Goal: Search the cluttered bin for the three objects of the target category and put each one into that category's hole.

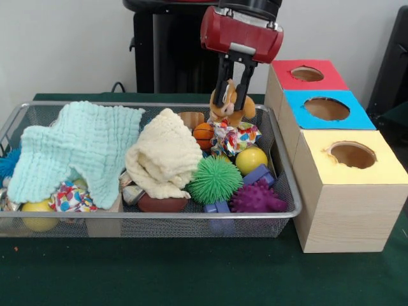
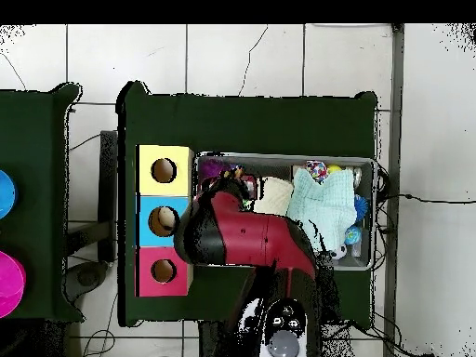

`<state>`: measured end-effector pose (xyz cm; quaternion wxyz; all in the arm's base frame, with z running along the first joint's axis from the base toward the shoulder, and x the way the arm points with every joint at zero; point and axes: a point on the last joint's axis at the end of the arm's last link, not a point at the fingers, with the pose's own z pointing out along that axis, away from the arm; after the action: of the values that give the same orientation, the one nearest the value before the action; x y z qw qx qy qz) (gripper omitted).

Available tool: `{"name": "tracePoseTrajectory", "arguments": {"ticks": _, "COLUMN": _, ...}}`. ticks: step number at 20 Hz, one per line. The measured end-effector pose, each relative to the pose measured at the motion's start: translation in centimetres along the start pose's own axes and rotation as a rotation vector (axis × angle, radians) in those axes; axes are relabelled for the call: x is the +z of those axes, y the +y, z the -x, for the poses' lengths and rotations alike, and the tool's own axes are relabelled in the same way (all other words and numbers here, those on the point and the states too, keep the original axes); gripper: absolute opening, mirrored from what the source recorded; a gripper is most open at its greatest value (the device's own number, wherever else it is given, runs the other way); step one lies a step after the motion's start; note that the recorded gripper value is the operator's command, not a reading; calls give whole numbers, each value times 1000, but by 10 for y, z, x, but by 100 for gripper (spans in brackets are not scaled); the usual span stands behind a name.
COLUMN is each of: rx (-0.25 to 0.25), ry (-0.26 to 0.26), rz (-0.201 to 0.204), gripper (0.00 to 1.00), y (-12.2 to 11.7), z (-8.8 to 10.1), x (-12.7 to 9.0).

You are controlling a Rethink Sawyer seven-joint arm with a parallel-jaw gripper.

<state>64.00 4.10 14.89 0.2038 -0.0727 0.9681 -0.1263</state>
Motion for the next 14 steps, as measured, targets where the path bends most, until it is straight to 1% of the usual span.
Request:
{"name": "tracePoseTrajectory", "arguments": {"ticks": 4, "rx": 20, "ry": 27, "rz": 15, "gripper": 0, "y": 9, "z": -10, "x": -1}}
{"name": "tracePoseTrajectory", "arguments": {"ticks": 6, "rx": 32, "ry": 47, "rz": 28, "gripper": 0, "y": 19, "z": -16, "x": -3}}
{"name": "tracePoseTrajectory", "arguments": {"ticks": 8, "rx": 45, "ry": 74, "rz": 43, "gripper": 0, "y": 33, "z": -26, "x": -6}}
{"name": "tracePoseTrajectory", "arguments": {"ticks": 10, "rx": 55, "ry": 97, "rz": 61, "gripper": 0, "y": 53, "z": -36, "x": -12}}
{"name": "tracePoseTrajectory", "arguments": {"ticks": 11, "rx": 55, "ry": 100, "rz": 64, "gripper": 0, "y": 56, "z": -37, "x": -12}}
{"name": "tracePoseTrajectory", "arguments": {"ticks": 12, "rx": 60, "ry": 113, "rz": 73, "gripper": 0, "y": 65, "z": -44, "x": -16}}
{"name": "tracePoseTrajectory", "arguments": {"ticks": 14, "rx": 66, "ry": 129, "rz": 82, "gripper": 0, "y": 73, "z": -53, "x": -20}}
